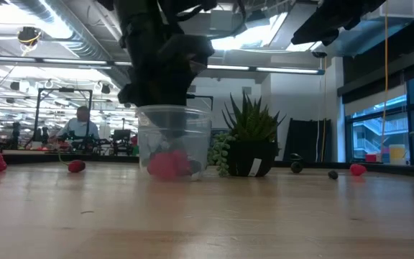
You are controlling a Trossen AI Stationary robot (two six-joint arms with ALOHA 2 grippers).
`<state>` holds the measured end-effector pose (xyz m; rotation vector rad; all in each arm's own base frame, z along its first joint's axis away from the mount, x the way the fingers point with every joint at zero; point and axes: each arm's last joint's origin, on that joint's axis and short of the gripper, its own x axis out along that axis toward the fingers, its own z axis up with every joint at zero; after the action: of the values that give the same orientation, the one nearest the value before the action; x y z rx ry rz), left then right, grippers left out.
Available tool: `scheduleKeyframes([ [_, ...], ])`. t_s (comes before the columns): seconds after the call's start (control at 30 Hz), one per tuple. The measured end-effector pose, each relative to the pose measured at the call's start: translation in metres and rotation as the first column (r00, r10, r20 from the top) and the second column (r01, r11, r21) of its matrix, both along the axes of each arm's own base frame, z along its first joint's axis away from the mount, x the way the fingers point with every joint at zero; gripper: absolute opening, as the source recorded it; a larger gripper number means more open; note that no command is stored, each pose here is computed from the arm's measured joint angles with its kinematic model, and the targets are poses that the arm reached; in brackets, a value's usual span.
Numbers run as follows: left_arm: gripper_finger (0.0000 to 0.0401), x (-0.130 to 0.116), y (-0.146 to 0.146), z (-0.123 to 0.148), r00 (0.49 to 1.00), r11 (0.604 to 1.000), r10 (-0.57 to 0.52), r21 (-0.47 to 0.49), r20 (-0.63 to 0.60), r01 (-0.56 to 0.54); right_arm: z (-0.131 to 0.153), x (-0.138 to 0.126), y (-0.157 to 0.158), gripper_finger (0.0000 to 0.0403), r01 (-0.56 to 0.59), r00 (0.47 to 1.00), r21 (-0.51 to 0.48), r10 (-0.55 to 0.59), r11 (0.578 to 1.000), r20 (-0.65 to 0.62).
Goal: Pick and placing Produce into tupperware
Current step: Put the black cherry into the transparent container, then put the bottom blackberry into the transparent container
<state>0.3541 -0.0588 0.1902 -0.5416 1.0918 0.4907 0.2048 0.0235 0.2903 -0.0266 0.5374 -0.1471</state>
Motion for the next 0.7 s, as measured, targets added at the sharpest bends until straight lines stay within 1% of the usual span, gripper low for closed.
scheduleKeyframes([
  [0.2, 0.0134, 0.001, 0.001, 0.000, 1.000, 1.000, 0.003, -0.004, 0.007, -0.003, 0.000, 0.000, 0.000, 0.0103, -0.001, 1.000, -0.003, 0.001, 1.000, -0.004],
  [0.5, 0.0137, 0.001, 0.001, 0.000, 1.000, 1.000, 0.003, -0.004, 0.008, -0.003, -0.001, 0.000, 0.000, 0.0103, -0.001, 1.000, -0.003, 0.001, 1.000, -0.008],
  [0.6, 0.0137, 0.000, 0.002, 0.002, 1.000, 0.999, 0.016, 0.032, 0.017, -0.017, -0.001, 0.000, 0.000, 0.0103, -0.001, 1.000, -0.003, 0.001, 1.000, -0.008],
  [0.7, 0.0137, -0.004, 0.003, 0.017, 0.998, 0.996, 0.018, 0.082, 0.065, -0.024, -0.001, 0.000, 0.000, 0.0103, -0.001, 1.000, -0.003, 0.001, 1.000, -0.008],
])
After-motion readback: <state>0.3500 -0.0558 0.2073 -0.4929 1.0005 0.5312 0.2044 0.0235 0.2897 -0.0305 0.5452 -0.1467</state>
